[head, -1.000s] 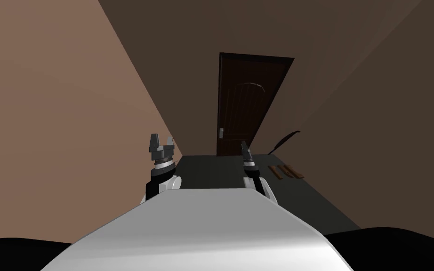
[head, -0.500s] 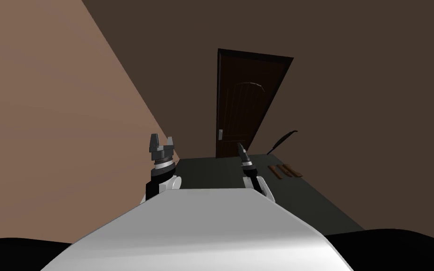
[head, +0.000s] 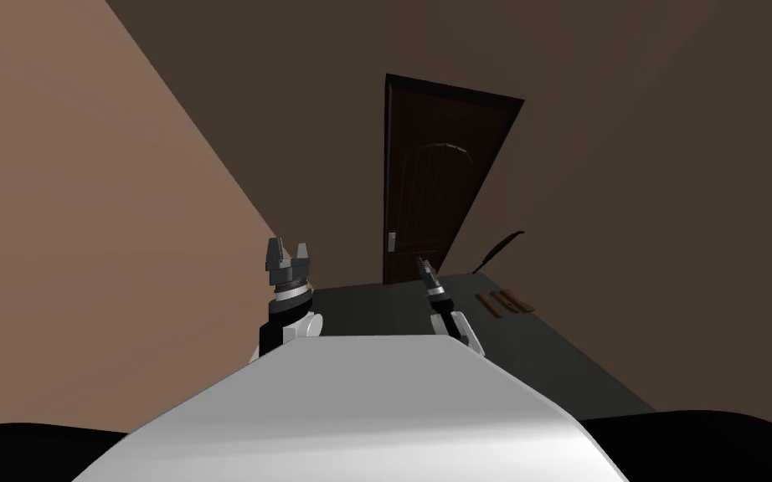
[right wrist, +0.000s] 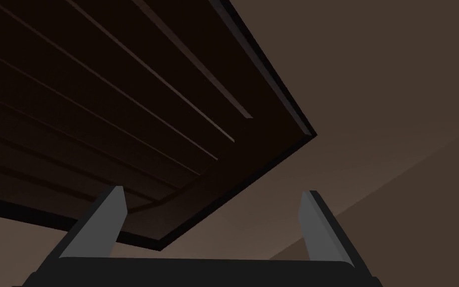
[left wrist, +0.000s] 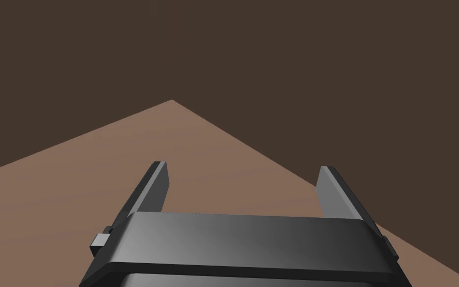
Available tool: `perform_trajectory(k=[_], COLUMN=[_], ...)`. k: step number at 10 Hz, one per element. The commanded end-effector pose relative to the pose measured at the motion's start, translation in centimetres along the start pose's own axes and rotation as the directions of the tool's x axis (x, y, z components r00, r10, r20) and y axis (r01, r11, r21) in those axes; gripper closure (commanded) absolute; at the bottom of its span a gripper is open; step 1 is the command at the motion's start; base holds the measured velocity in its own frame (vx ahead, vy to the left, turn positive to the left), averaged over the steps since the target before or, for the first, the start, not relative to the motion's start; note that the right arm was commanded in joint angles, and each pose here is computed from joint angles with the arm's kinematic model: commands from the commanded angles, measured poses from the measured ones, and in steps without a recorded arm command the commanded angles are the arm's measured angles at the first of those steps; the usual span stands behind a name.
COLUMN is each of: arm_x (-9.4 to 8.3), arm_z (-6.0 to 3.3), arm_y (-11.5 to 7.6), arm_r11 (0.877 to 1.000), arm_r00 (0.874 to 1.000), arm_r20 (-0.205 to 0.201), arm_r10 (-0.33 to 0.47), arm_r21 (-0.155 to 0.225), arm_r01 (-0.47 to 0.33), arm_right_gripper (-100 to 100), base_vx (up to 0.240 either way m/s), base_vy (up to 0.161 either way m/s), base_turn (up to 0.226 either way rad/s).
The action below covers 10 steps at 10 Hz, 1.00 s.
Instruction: Pull the door open
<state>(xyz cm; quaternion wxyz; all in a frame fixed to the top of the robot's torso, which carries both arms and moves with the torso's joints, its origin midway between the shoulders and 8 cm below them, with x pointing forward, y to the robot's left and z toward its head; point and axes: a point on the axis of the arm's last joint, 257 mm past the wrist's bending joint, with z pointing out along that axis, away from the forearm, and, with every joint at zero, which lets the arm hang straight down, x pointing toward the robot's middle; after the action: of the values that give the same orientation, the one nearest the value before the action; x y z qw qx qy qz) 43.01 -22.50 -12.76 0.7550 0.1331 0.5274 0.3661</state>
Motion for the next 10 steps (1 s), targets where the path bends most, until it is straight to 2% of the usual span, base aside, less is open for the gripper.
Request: perform_trajectory(k=[1,4,6,10], arm_x=[1.2,2.9,4.2,6.6], arm_z=[-0.06,-0.11,-0.19,-0.46], arm_y=[-0.9,-2.1,-3.0,-4.7], arm_r11=[0.998,0.990,0.980,0.951], arm_r00=[0.998,0.987,0.973,0.933], arm_r20=[-0.035,-0.085,-0.123,-0.196], arm_r10=[-0.059,-0.139,-0.196,-0.301], arm_r21=[0.008,0.014,0.014,0.004], arm_r01=[0.059,0.141,0.199,0.308], arm_right_gripper=[-100,-100,-100,-100], base_vx=[0.153,0.126,0.140,0.139], base_vy=[0.067,0.064,0.085,0.080], base_turn=[-0.111,-0.090,-0.098,-0.096])
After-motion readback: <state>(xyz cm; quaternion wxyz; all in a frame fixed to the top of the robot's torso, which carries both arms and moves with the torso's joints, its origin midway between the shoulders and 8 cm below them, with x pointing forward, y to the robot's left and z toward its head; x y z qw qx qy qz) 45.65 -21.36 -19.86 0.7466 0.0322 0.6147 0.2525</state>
